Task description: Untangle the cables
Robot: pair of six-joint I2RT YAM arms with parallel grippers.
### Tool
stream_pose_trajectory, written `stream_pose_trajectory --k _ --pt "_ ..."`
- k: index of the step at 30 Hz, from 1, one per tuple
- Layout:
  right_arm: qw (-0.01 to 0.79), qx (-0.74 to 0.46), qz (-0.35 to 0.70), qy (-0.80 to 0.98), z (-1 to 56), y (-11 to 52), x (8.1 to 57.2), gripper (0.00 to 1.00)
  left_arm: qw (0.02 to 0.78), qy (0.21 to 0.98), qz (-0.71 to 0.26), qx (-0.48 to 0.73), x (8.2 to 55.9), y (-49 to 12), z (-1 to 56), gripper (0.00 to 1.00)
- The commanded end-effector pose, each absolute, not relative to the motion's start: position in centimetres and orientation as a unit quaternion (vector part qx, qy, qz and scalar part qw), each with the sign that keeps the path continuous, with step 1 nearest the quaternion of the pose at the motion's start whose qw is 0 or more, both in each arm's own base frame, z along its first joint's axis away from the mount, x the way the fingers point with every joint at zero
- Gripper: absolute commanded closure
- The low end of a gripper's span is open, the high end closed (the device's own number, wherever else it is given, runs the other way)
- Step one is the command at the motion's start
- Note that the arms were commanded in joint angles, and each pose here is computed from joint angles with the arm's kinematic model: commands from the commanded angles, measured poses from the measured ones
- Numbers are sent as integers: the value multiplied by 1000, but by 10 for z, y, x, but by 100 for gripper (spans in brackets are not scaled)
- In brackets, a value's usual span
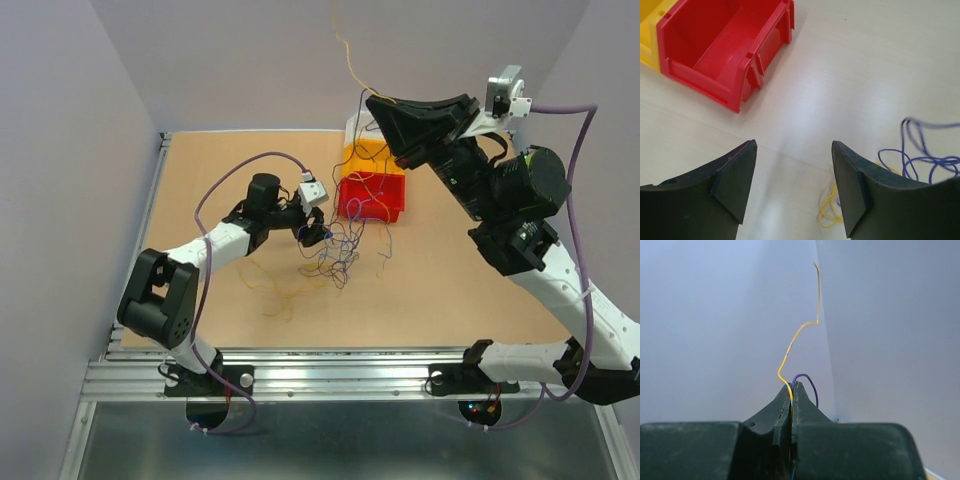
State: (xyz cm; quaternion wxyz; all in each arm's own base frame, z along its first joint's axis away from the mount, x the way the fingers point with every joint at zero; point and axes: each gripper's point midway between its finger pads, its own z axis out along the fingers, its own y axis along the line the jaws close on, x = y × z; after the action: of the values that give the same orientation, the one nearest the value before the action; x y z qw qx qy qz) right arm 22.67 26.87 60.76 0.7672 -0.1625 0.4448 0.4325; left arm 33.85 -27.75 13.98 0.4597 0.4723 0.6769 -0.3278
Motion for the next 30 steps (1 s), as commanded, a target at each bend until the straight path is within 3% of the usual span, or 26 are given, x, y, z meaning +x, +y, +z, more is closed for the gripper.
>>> stream_pose_trajectory --k 1,7,9,22,28,30 --pt "795 -129 421 417 642 254 229 99 514 618 -346 484 329 -277 194 26" --pt "799 -123 419 414 644 253 231 100 549 571 -378 478 305 -259 238 20" --pt "799 -119 422 411 645 254 231 99 542 554 -395 493 292 -263 239 11" --pt "805 -93 433 394 642 253 236 100 542 515 -404 527 260 -301 244 12" --pt "796 -102 459 382 638 259 230 99 609 606 -314 405 333 -295 252 13" --pt "795 -104 459 382 637 261 230 100 621 610 -303 388 336 -289 247 11"
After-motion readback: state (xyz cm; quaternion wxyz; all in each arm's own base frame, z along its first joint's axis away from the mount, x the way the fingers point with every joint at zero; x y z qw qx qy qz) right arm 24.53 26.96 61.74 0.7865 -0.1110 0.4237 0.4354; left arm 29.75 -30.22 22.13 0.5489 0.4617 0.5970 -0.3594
